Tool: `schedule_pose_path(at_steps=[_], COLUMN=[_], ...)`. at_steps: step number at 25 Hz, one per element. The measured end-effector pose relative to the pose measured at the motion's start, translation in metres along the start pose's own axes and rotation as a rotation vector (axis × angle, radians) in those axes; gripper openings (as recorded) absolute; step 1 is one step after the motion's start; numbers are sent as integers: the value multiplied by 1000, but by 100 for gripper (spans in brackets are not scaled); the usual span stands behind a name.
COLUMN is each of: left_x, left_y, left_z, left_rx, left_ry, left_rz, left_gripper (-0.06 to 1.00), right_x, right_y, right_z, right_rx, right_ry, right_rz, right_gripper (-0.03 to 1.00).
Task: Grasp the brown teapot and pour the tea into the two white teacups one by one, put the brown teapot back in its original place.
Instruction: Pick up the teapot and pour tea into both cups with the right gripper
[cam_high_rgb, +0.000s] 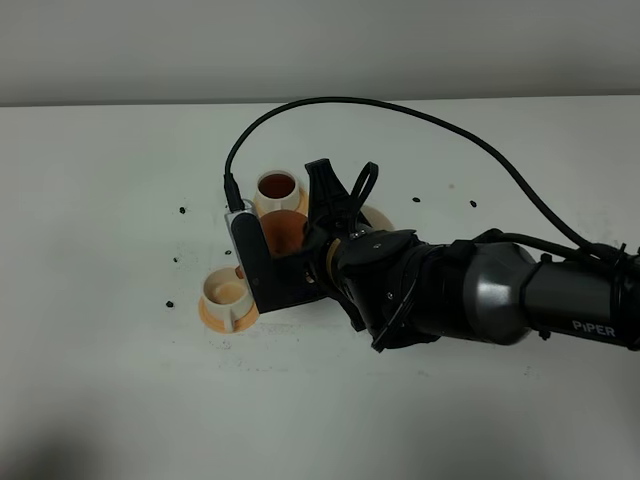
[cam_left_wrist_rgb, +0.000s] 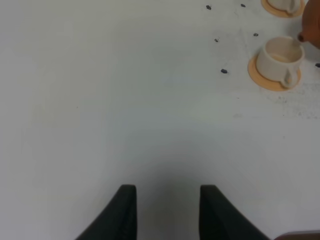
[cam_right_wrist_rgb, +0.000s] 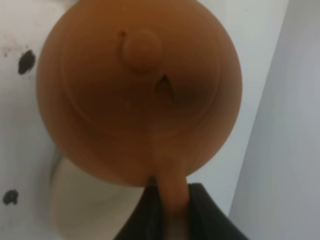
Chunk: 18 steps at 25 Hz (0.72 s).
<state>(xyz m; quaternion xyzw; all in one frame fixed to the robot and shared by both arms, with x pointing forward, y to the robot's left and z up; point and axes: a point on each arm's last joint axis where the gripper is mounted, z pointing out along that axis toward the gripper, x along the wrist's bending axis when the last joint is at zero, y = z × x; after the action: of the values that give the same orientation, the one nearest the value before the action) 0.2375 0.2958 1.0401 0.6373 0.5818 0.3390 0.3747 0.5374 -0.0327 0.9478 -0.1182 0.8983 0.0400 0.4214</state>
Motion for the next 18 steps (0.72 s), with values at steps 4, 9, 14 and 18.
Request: schedule_pose_path(at_steps=[4,9,14,18], left_x=[0,0,0,0], left_y=[0,0,0,0], left_z=[0,0,0,0], left_rx=[0,0,0,0], left_ry=[0,0,0,0], left_rz=[0,0,0,0], left_gripper=[29,29,29,29], right_x=[-3,-3,-3,-3], right_y=[1,1,1,1], right_z=[0,0,0,0], right_rx=[-3,-3,-4,-4], right_ry=[-7,-8,-8,-8], right_rz=[6,6,5,5], right_gripper=[9,9,9,9])
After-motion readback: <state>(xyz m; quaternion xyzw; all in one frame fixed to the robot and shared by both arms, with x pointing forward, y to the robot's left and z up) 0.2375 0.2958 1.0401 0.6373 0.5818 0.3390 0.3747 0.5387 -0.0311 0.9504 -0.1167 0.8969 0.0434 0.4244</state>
